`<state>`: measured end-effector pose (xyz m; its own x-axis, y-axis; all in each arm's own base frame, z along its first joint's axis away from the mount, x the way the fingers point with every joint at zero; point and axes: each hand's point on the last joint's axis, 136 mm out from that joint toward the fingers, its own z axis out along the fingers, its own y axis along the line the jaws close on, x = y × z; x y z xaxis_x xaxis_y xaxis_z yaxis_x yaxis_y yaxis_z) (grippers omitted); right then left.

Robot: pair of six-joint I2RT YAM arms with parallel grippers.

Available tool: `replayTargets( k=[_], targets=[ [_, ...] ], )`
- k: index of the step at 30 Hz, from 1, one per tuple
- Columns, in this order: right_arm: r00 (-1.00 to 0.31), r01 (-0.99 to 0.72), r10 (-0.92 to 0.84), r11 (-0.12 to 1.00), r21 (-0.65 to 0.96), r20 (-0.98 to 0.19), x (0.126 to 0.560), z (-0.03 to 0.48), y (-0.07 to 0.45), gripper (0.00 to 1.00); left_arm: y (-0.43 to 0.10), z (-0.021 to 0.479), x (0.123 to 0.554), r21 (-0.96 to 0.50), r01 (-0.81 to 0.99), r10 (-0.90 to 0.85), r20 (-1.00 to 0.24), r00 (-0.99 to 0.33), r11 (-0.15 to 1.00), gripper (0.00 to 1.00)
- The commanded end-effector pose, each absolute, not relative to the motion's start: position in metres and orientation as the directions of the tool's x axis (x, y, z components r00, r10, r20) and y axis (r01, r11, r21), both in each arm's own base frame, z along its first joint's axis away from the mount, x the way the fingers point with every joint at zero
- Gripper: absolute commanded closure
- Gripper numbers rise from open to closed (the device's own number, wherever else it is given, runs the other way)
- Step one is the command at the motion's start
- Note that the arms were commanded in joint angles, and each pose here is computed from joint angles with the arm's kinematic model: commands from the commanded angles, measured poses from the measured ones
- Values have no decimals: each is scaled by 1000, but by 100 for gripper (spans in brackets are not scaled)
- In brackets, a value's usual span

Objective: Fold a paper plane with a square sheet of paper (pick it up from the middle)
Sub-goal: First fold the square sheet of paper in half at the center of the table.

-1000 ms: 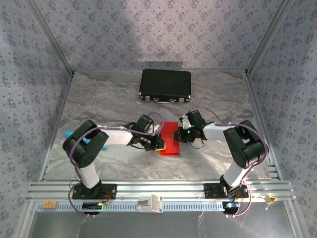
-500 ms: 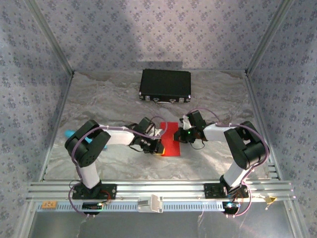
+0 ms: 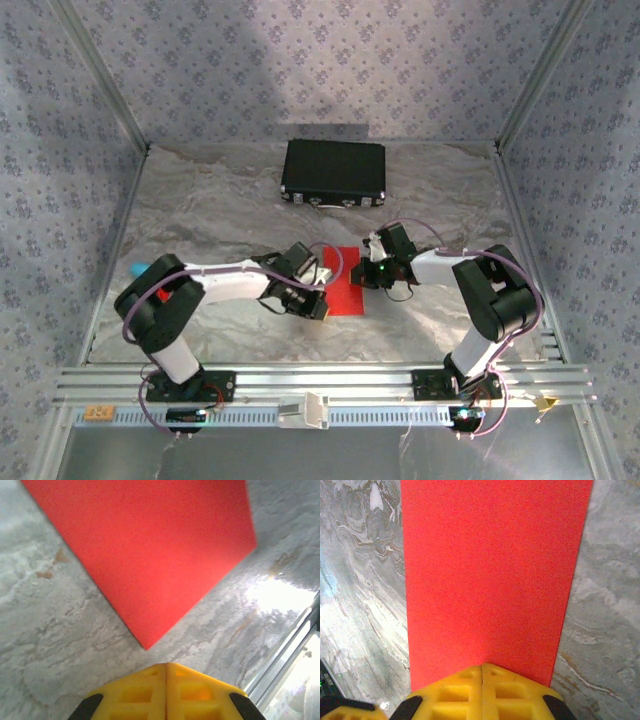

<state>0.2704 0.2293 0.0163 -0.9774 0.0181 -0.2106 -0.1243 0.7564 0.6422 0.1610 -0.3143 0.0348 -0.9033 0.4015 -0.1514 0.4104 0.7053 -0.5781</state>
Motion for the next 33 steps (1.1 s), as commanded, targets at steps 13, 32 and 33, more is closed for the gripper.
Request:
replayTargets(
  k=[13,32,33],
  targets=[
    [-997,20,55,879,477,-58,234,-30,188,100,-350,53,233,-763,221,198,-124,-972,608,93],
    [-997,27,60,883,469,-55,233,-31,186,100,-310,11,181,-642,315,355,-71,-932,699,92],
    [-997,27,60,883,469,-55,233,-31,186,100,-313,16,183,-636,332,355,-96,-930,697,92]
  ],
)
